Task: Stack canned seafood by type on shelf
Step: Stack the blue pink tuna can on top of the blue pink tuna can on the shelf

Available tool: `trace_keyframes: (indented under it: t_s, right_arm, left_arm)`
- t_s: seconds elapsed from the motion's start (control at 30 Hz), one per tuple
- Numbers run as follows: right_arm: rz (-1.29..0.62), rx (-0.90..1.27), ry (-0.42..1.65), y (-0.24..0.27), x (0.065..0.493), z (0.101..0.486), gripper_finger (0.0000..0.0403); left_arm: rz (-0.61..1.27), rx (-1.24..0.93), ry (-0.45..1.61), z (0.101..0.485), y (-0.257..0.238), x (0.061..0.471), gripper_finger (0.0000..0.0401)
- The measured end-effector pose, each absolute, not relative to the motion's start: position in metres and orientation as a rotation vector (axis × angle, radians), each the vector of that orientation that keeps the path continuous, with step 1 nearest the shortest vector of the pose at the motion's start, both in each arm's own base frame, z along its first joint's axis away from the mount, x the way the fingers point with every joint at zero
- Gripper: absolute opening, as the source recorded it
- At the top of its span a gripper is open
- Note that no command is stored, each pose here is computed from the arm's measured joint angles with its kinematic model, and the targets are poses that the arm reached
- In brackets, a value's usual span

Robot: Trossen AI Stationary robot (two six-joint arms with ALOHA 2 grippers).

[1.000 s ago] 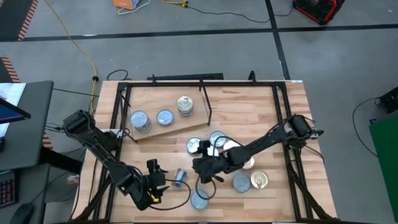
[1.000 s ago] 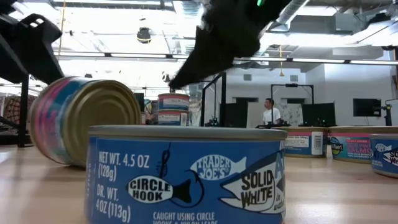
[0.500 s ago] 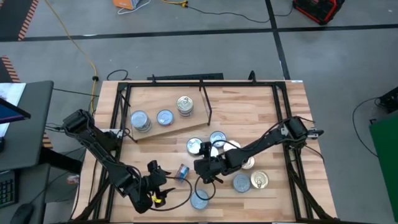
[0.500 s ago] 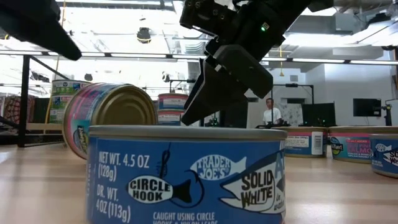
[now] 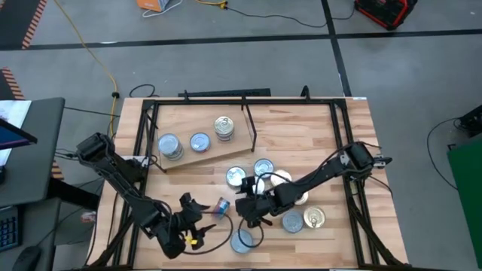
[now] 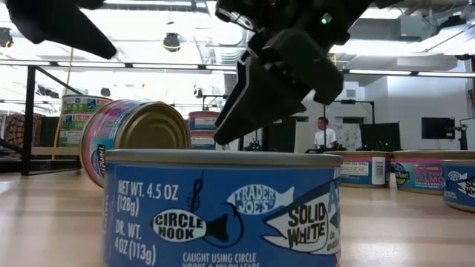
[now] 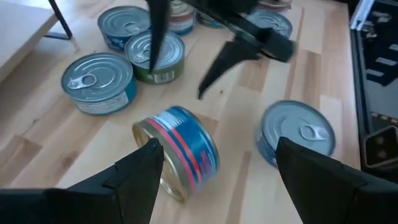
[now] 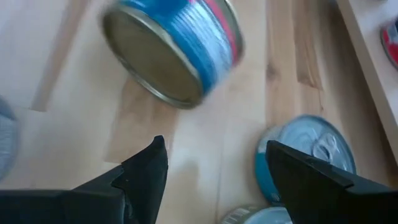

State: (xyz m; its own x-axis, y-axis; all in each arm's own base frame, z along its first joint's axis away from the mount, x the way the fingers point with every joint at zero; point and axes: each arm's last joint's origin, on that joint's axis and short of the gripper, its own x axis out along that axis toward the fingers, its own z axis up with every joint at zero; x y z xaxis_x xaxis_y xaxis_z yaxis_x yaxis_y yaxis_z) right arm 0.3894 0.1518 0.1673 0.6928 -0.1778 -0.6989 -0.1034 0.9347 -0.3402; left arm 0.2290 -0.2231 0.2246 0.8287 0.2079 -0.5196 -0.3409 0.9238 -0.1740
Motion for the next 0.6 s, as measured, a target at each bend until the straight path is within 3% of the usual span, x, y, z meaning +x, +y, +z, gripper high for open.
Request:
trace_keyframes:
  t_s: [0.4,0.6]
  right_arm:
    - [-0.031,-0.406,0.847,0.145,0.378,0.161,0.0304]
    - [-0.029,-0.398,0.814,0.142,0.37,0.158,0.0304]
  left_arm:
    - [0.427,-0.386,0.518,0.204,-0.212,0.265,0.0295]
    - [0.497,-0.3,0.534,0.201,-0.226,0.292,0.0295]
